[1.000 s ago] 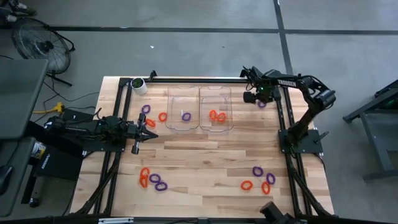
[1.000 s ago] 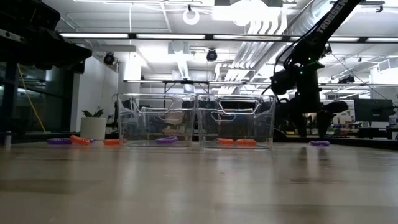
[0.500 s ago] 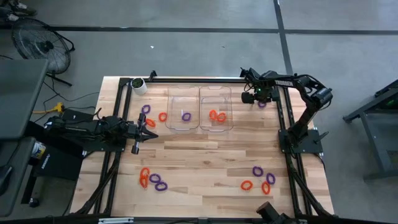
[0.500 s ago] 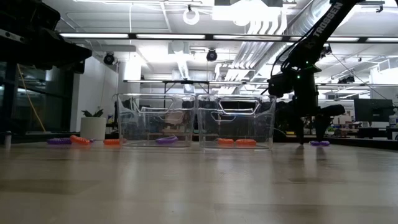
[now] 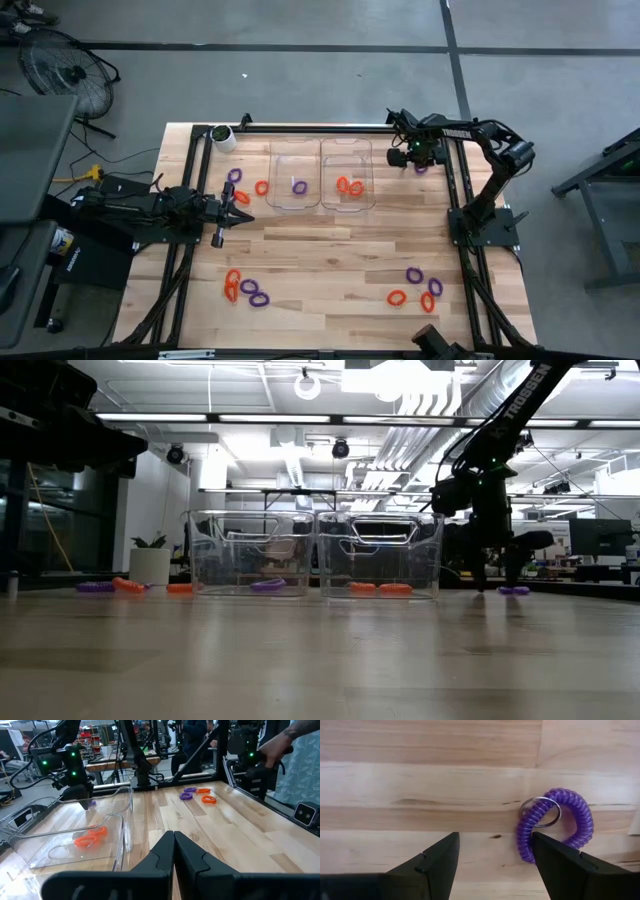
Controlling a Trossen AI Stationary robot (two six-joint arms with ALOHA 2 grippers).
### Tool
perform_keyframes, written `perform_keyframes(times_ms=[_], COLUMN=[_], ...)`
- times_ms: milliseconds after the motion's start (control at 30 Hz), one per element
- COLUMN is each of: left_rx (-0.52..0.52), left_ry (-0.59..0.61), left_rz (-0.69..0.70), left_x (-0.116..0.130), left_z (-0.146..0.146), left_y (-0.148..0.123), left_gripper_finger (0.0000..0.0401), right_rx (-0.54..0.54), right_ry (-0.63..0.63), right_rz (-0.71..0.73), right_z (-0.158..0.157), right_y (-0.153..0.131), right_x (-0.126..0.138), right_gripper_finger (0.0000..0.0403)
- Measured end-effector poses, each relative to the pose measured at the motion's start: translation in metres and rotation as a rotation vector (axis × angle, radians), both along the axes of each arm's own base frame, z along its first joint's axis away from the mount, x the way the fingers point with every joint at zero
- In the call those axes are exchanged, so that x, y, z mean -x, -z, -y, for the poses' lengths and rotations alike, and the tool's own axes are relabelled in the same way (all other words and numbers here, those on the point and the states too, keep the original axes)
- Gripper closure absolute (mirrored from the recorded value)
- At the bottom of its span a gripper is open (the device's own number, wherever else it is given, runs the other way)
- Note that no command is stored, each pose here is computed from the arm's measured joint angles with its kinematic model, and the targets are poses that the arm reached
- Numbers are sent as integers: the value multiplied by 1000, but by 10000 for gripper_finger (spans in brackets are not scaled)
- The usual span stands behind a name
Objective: Sort spring keychains
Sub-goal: Put the purple spring keychain into the left transparent bin
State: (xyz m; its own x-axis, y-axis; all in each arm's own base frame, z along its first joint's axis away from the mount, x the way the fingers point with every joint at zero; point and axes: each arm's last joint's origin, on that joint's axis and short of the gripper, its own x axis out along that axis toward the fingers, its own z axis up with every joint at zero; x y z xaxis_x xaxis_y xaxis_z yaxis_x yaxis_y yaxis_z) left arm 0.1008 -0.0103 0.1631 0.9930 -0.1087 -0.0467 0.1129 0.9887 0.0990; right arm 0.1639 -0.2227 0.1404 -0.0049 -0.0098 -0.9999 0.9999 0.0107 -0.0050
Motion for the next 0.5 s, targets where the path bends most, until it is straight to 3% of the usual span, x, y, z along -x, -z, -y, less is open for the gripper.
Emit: perform_keyframes(times_ms=[267, 500], left_rx=[0, 0], left_ry=[0, 0], left_rz=[0, 0], left_x=[0, 0], left_z=[0, 0], left_y=[0, 0], left_gripper_finger=[400, 400], right_rx=[-38, -44], right_ry=[-3, -39], right_rz=[84, 33], right_z=[0, -7], right_y=[2, 12], right_x=[-4, -16], right_gripper_finger=[160, 170])
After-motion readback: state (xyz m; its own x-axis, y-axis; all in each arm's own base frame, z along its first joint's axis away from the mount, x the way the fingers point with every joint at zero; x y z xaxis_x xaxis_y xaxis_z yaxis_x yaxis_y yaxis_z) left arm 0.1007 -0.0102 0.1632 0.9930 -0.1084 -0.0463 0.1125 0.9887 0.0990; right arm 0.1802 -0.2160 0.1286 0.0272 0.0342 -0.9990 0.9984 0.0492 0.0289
